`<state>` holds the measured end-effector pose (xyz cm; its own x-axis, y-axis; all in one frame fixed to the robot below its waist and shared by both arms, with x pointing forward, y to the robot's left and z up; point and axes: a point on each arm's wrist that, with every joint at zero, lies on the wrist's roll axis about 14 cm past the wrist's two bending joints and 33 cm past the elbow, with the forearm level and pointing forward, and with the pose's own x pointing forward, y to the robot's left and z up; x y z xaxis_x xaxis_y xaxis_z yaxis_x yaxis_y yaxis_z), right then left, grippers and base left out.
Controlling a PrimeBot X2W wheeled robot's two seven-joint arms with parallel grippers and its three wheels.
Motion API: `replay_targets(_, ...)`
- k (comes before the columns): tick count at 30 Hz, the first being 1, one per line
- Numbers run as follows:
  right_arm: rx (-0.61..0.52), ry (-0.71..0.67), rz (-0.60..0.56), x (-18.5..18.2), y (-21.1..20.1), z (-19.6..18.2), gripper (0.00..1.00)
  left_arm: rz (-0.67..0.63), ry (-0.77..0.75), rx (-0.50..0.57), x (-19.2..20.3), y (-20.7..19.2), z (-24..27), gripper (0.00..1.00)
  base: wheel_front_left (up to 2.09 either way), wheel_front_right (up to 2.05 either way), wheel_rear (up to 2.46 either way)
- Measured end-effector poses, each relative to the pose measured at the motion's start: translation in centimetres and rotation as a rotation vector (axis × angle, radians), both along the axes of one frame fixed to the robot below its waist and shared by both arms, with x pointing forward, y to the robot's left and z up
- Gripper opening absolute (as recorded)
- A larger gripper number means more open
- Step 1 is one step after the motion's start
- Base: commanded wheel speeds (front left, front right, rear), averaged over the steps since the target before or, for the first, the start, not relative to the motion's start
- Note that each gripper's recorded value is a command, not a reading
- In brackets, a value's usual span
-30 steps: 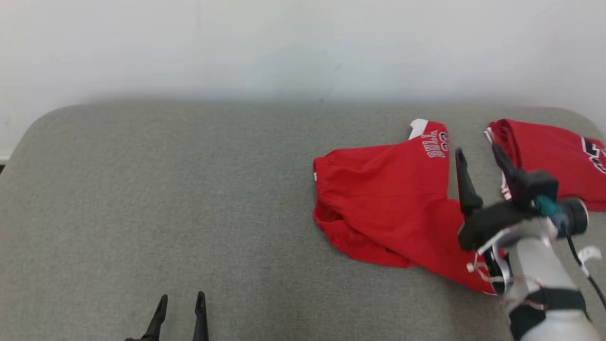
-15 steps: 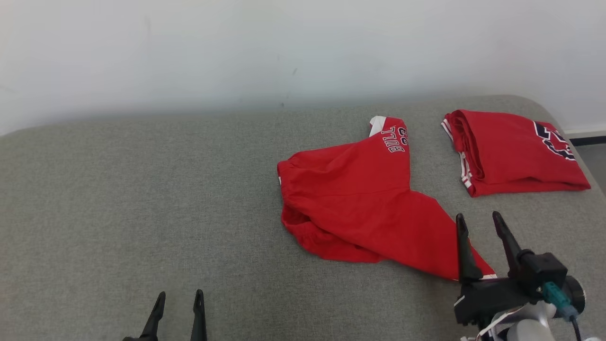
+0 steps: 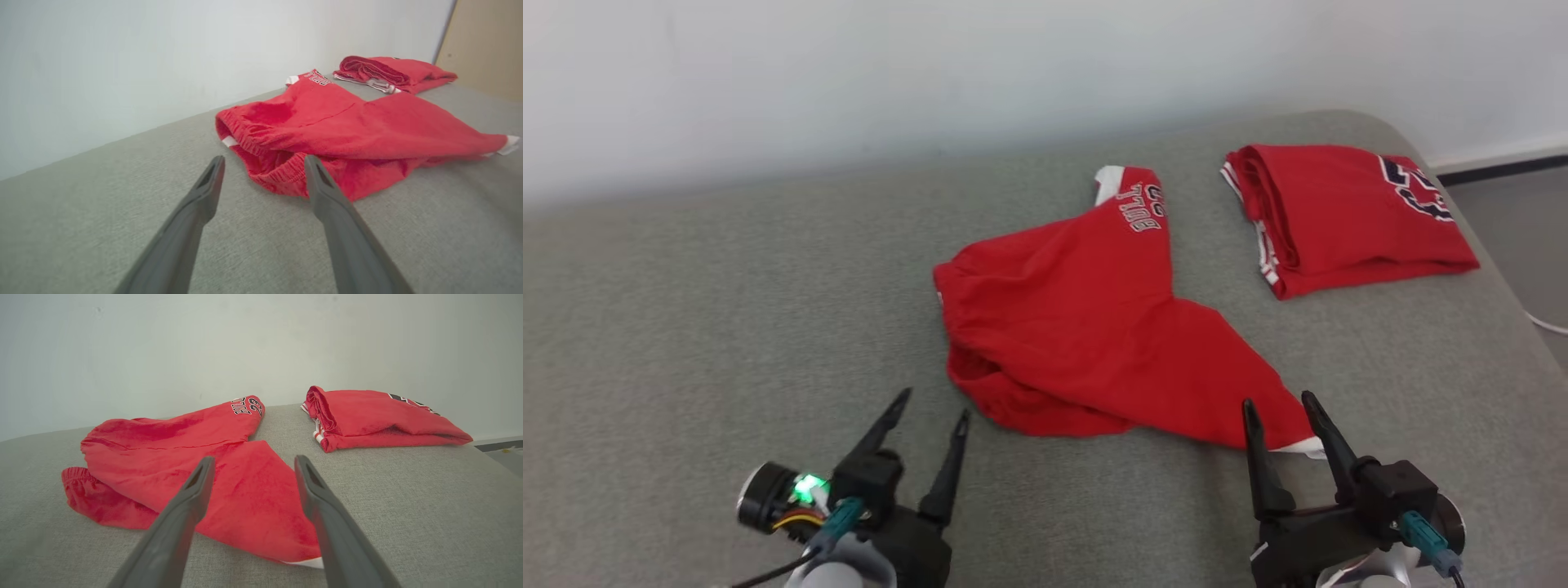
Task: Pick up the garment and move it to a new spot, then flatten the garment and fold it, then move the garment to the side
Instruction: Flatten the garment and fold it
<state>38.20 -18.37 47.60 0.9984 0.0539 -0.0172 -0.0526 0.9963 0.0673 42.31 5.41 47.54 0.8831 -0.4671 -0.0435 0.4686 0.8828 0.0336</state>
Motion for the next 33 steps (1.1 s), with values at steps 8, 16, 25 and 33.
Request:
replay_targets(8, 0.031, 0.033, -0.067, -1.1, -2.0, -1.0, 1.00, -0.191, 0.068, 0.122, 2.4, -3.7, -2.7, 1.00, 0.00, 0.00, 0.00)
replay_targets(16, 0.045, 0.077, -0.126, -2.5, -3.6, -2.3, 1.00, -0.264, 0.178, 0.205, 3.2, -4.9, -6.6, 1.00, 0.00, 0.00, 0.00)
replay_targets(25, 0.053, 0.096, -0.127, -2.9, -3.5, -2.9, 1.00, -0.288, 0.212, 0.203, 2.5, -5.2, -6.9, 0.00, 0.00, 0.00, 0.00)
replay_targets(33, 0.069, 0.114, -0.049, -2.7, -0.9, -3.6, 1.00, -0.220, 0.188, 0.046, -1.2, -2.9, -4.8, 0.00, 0.00, 0.00, 0.00)
